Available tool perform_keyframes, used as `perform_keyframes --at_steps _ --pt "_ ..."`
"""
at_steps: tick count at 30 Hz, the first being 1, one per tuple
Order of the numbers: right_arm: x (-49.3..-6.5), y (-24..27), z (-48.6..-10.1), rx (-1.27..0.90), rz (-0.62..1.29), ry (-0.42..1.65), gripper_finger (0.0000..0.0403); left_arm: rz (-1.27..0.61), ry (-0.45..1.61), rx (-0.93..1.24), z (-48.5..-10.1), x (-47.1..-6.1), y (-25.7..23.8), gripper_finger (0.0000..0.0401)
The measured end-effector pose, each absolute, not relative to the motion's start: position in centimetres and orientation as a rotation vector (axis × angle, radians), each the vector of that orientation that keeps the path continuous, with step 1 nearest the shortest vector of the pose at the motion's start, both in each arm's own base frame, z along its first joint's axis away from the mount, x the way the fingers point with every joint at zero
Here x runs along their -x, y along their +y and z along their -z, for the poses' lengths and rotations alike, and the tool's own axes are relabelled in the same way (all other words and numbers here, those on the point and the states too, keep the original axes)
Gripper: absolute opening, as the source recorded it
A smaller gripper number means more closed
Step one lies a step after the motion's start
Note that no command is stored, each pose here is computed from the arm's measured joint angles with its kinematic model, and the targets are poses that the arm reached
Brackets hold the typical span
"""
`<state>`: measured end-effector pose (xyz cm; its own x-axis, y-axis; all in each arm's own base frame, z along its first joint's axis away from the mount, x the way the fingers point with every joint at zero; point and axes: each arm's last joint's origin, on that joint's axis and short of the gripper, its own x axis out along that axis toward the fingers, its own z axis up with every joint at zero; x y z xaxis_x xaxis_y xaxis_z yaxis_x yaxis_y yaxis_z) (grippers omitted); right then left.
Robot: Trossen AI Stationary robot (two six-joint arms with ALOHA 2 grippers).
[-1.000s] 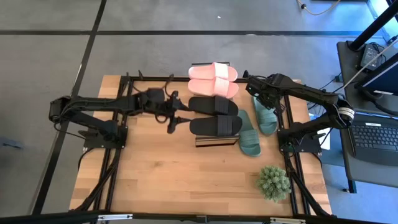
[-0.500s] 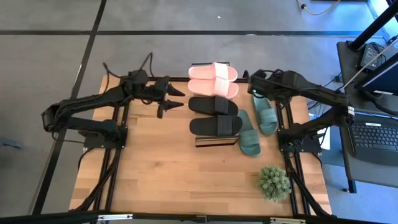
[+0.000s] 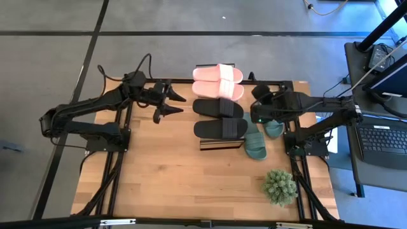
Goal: Pick and place slides into the shelf
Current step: Put the right green slide under the shelf
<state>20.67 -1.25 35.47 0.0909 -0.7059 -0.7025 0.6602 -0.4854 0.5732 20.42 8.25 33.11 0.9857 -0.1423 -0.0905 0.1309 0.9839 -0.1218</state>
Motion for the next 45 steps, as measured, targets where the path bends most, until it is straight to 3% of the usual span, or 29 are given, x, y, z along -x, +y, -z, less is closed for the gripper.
perform_keyframes --at_steps 3,7,9,22,34,38,42,45 --pt "-20.6 -0.9 -34.2 -1.209 1.634 0.093 0.0068 0.134 0.099 0.093 -33.1 -20.4 8.3 0.0212" --pt "-20.4 -0.8 -32.2 -0.937 1.578 0.452 0.0068 0.136 0.101 0.054 -33.0 -20.4 8.3 0.0212" --pt "-20.5 -0.6 -31.2 -0.92 1.548 0.566 0.0068 0.136 0.101 0.05 -33.0 -20.4 8.3 0.0212" --pt "-21.3 -1.2 -25.8 -1.014 1.558 0.523 0.0068 0.135 0.104 0.05 -33.0 -20.4 8.3 0.0212" --pt "-19.4 -1.5 -26.5 -1.111 1.665 0.43 0.0068 0.1 0.107 0.052 -32.9 -20.1 9.0 0.0212" --pt "-18.3 -1.4 -26.8 -1.13 1.723 0.487 0.0068 0.079 0.107 0.053 -32.9 -19.9 9.4 0.0212" --pt "-18.3 -1.4 -26.9 -1.157 1.738 0.463 0.0088 0.062 0.106 0.054 -33.0 -19.8 9.7 0.0212" --pt "-18.5 -1.4 -26.8 -1.195 1.735 0.431 0.0128 0.052 0.106 0.055 -33.0 -19.7 9.9 0.0212"
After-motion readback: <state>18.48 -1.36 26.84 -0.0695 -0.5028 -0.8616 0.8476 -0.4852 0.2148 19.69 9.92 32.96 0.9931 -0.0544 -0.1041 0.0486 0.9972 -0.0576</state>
